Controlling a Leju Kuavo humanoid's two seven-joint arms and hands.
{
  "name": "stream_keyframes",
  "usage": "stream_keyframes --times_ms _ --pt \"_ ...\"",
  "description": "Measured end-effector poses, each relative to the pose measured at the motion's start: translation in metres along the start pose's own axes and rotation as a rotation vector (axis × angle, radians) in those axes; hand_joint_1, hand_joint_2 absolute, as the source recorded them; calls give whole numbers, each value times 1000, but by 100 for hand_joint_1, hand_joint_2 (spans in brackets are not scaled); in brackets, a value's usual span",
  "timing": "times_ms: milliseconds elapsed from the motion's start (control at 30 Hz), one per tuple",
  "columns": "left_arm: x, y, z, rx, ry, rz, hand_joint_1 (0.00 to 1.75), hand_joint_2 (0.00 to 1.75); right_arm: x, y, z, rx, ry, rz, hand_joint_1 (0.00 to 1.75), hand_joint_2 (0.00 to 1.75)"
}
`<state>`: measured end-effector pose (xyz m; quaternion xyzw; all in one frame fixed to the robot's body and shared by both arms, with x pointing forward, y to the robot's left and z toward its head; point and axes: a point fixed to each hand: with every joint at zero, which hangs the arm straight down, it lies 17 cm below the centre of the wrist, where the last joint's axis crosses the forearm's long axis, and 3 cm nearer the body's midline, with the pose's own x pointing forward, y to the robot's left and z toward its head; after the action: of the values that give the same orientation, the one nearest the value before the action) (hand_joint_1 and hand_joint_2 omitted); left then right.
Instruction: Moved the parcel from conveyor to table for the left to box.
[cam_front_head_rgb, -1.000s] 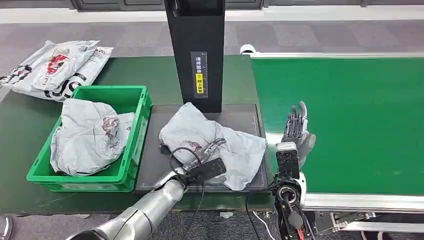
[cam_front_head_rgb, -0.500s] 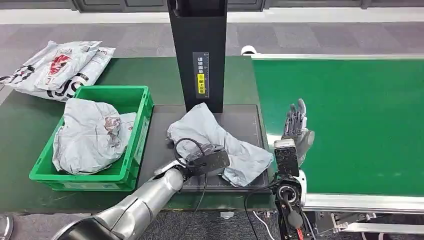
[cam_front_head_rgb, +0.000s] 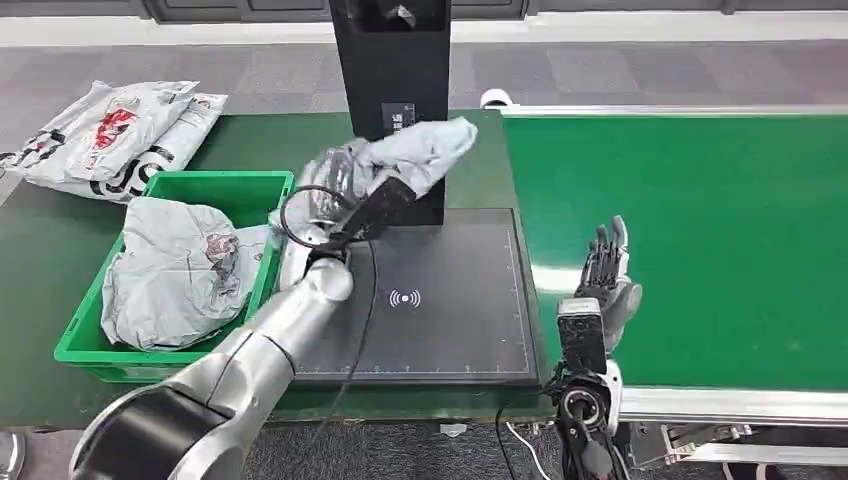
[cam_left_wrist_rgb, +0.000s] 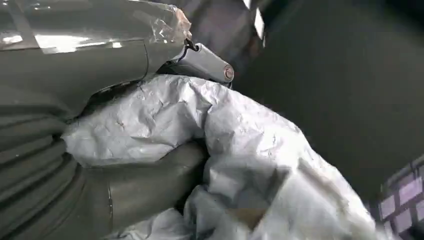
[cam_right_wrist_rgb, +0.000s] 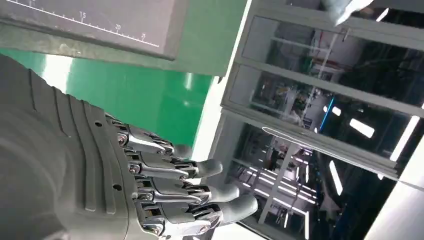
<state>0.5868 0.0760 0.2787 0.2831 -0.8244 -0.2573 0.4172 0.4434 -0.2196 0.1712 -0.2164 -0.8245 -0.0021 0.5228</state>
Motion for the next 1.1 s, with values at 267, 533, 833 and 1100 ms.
stream_keyframes --times_ms 267,533,833,1100 --pt "-7 51 -14 96 -74 -318 175 175 0 -4 -4 -10 0 -2 0 0" --pt "-57 99 -6 188 69 -441 175 175 4 -5 -10 -18 -9 -5 0 0" --pt "-221 55 94 -223 711 -722 175 175 1 -9 -3 -1 24 11 0 0" --pt "-250 22 132 -474 753 -698 0 175 0 -8 -4 6 25 9 0 0"
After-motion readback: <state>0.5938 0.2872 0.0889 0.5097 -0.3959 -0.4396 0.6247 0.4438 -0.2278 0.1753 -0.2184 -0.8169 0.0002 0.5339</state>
